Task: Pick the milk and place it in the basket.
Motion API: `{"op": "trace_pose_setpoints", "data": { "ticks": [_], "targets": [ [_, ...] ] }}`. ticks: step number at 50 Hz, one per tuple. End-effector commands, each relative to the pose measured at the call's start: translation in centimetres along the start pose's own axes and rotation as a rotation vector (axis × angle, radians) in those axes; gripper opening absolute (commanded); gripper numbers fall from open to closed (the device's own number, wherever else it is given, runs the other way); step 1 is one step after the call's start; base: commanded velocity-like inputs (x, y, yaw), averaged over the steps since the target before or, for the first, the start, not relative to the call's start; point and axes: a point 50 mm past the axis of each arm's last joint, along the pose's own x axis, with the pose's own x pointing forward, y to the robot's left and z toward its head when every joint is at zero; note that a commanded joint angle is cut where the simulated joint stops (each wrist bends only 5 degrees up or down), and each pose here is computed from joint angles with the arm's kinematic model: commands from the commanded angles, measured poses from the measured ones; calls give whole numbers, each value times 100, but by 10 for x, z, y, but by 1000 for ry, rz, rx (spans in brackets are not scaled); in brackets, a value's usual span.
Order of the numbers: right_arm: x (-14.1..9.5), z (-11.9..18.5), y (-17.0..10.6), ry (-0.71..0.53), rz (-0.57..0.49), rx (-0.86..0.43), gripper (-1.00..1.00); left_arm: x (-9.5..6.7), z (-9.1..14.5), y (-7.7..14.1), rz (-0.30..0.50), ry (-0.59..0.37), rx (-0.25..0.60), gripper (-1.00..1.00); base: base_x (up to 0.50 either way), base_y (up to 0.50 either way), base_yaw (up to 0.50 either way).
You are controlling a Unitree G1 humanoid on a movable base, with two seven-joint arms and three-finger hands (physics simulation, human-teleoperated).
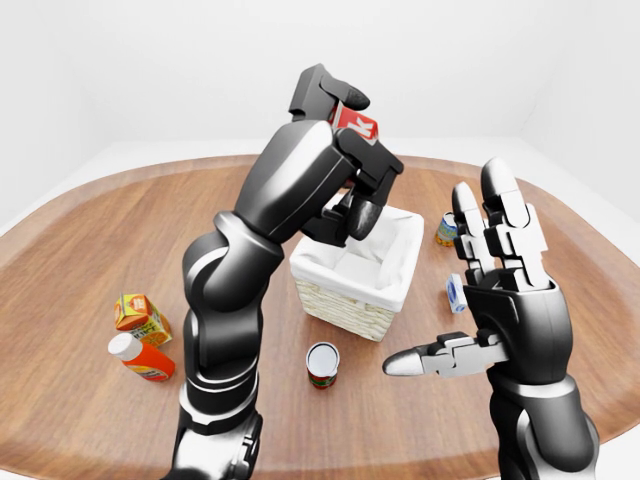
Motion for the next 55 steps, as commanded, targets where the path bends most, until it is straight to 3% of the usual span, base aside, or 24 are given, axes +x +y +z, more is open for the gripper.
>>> {"op": "trace_pose_setpoints", "data": {
  "ticks": [1, 21, 42, 55],
  "targets": [
    [-1, -1, -1, 6, -4, 2, 100, 13, -6, -5, 48, 9, -68, -100, 0, 0, 0],
    [-1, -3, -1, 15, -5, 5, 100, 39, -19, -29, -1, 51, -164, -100, 0, 0, 0],
    [-1, 0, -2, -1, -5, 1, 100, 34, -58, -77, -91, 253, -242, -100, 0, 0, 0],
    [-1, -1, -1, 9, -1, 3, 100, 38, -65, -91, -107, 296, -268, -100, 0, 0, 0]
  ]
}}
